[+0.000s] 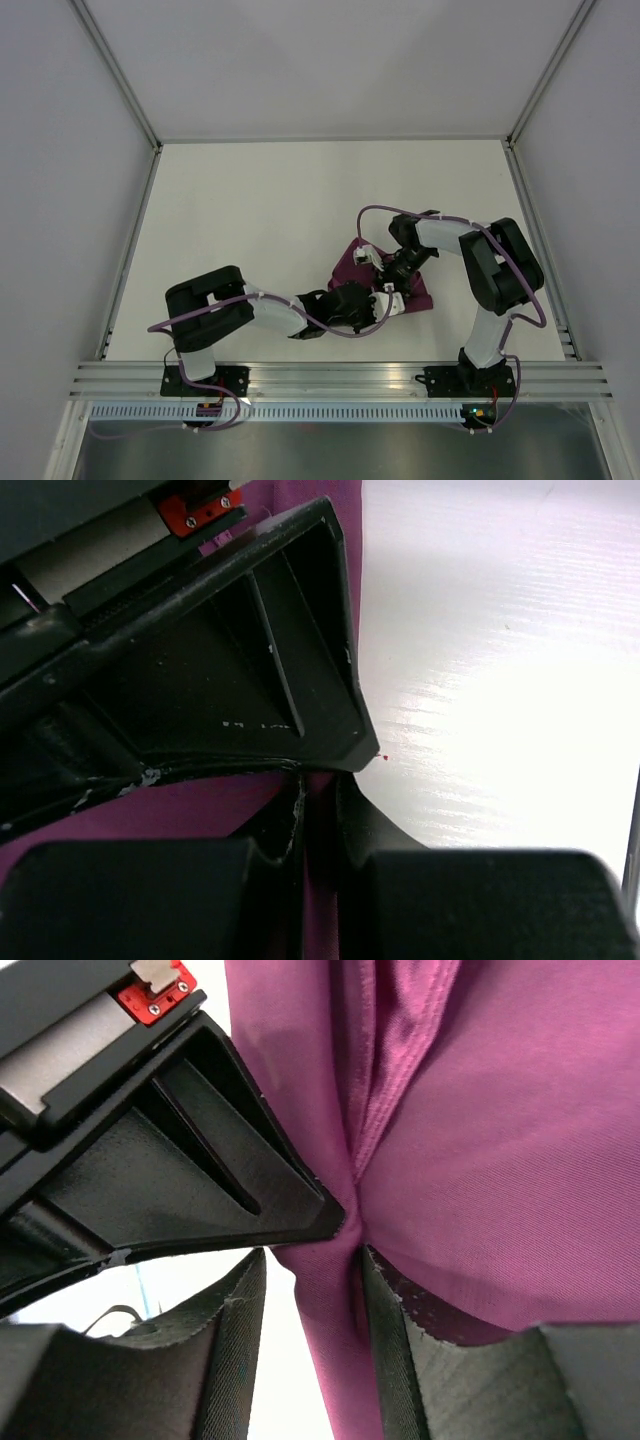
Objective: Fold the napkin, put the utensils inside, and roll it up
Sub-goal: Roll the napkin with the utensil
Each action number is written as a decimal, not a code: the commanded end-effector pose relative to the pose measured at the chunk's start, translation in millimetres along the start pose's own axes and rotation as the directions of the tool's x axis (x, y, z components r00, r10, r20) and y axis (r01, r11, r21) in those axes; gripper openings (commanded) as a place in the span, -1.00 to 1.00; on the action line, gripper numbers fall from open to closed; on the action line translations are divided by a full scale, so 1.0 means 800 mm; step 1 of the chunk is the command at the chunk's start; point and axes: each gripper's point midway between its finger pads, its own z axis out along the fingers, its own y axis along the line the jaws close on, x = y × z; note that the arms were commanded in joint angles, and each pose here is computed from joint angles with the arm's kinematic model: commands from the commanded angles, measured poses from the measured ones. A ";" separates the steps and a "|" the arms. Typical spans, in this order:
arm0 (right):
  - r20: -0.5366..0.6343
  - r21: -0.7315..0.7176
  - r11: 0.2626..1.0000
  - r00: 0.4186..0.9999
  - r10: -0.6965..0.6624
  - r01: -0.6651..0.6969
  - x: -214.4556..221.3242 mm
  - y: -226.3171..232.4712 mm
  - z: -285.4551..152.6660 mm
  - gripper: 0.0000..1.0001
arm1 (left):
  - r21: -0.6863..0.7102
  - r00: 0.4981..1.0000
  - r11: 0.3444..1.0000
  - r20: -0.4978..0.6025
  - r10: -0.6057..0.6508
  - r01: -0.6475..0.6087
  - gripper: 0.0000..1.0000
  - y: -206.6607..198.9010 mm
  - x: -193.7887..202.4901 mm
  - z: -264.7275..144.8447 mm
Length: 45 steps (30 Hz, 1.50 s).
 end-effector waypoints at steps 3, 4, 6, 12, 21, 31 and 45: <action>0.045 0.159 0.978 0.988 -0.145 0.137 -0.037 -0.031 -0.022 0.01 | 0.083 0.978 0.988 -0.173 -0.118 0.134 -0.95 -0.031 0.066 -0.009; 0.045 0.172 0.976 0.989 -0.144 0.134 -0.038 -0.032 -0.025 0.02 | 0.085 0.977 0.986 -0.171 -0.128 0.144 -0.95 -0.030 0.068 -0.012; 0.055 0.204 0.969 0.987 -0.154 0.140 -0.044 -0.033 -0.033 0.04 | 0.073 0.977 0.984 -0.157 -0.148 0.160 -0.95 -0.028 0.067 -0.015; 0.141 0.349 0.931 0.976 -0.168 0.110 -0.068 -0.051 -0.071 0.12 | -0.009 0.970 0.975 -0.091 -0.223 0.224 -0.95 -0.017 0.073 -0.030; 0.250 0.532 0.839 0.925 -0.287 0.116 -0.086 -0.040 -0.119 0.14 | 0.071 0.907 0.906 -0.092 -0.411 0.418 -0.95 -0.008 0.078 -0.032; 0.133 0.621 0.725 0.871 -0.473 0.298 -0.055 -0.014 -0.099 0.20 | 0.261 0.787 0.743 -0.221 -0.575 0.616 -0.95 -0.016 0.097 -0.028; -0.069 0.611 0.610 0.801 -0.595 0.505 -0.046 -0.005 -0.022 0.23 | 0.256 0.624 0.571 -0.392 -0.676 0.780 -0.95 -0.007 0.127 -0.025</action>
